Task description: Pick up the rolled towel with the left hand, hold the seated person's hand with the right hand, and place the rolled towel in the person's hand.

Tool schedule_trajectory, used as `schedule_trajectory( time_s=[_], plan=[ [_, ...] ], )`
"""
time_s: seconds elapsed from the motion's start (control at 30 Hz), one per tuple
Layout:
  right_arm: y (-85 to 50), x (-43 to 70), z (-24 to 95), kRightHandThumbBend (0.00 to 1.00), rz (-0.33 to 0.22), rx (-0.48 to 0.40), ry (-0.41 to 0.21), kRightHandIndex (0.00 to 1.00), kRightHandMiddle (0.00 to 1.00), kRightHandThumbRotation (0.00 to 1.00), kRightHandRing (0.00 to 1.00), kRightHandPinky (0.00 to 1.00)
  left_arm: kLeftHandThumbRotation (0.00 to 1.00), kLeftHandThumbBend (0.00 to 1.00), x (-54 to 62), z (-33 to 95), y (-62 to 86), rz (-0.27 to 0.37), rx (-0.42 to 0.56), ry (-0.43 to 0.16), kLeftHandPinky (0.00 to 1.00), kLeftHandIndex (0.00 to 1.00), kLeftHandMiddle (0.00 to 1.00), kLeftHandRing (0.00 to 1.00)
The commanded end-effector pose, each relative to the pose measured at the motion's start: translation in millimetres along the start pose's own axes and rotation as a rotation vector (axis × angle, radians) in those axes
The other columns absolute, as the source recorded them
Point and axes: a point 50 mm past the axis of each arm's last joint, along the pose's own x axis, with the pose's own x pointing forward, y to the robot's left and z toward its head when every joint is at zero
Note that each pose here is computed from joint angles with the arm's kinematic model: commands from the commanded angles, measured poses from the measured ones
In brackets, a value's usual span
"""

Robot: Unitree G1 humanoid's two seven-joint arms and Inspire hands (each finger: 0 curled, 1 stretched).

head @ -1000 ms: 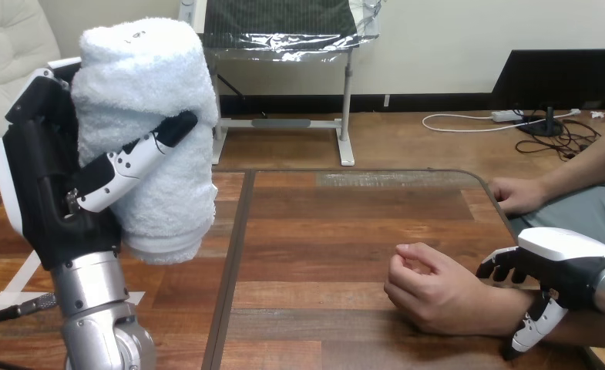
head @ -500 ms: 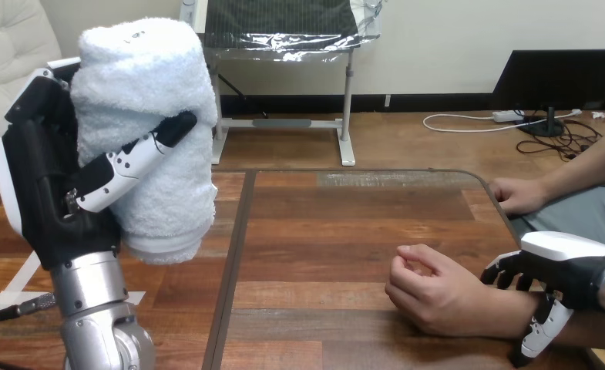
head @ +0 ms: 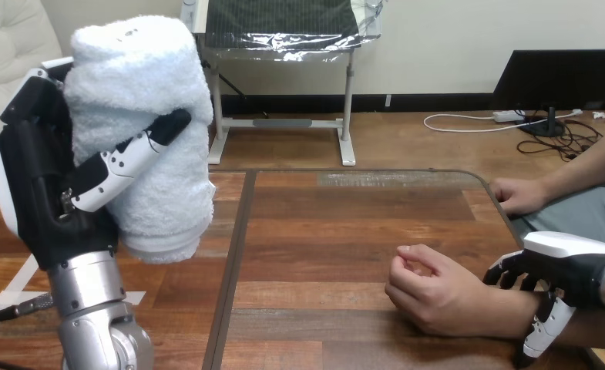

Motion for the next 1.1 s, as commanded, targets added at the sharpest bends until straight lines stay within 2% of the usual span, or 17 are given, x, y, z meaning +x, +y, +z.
schedule_trajectory(
  time_s=[0.0,0.1,0.27,0.37,0.63,1.07],
  plan=[
    [12.6,-5.8,-16.8,1.0,0.081,0.005,0.074,0.83,0.81,0.02,0.75,0.59,0.0,0.55,14.5,18.7,-7.7,-0.022,-0.035,-0.102,0.23,0.4,0.35,0.29],
    [12.6,-7.0,-17.5,1.0,0.081,0.005,0.074,0.82,0.79,0.02,0.73,0.58,0.0,0.55,14.4,18.8,-7.8,-0.021,-0.042,-0.096,0.23,0.4,0.35,0.29],
    [12.8,-8.6,-18.4,1.0,0.078,0.009,0.076,0.81,0.73,0.02,0.66,0.49,0.0,0.55,14.4,18.7,-8.0,-0.025,-0.053,-0.095,0.23,0.4,0.35,0.29],
    [12.9,-9.6,-18.3,1.0,0.078,0.004,0.075,0.8,0.72,0.02,0.64,0.47,0.0,0.53,14.6,18.4,-8.1,-0.029,-0.057,-0.096,0.22,0.4,0.35,0.29],
    [13.7,-10.4,-17.5,1.0,0.084,-0.016,0.083,0.81,0.75,0.03,0.68,0.5,0.0,0.54,14.3,18.1,-8.3,-0.024,-0.024,-0.101,0.22,0.4,0.35,0.29],
    [16.5,-7.7,-17.2,1.0,0.087,-0.047,0.094,0.81,0.78,0.02,0.71,0.51,0.0,0.53,14.8,17.1,-10.1,-0.022,-0.058,-0.097,0.23,0.4,0.35,0.29]
  ],
)
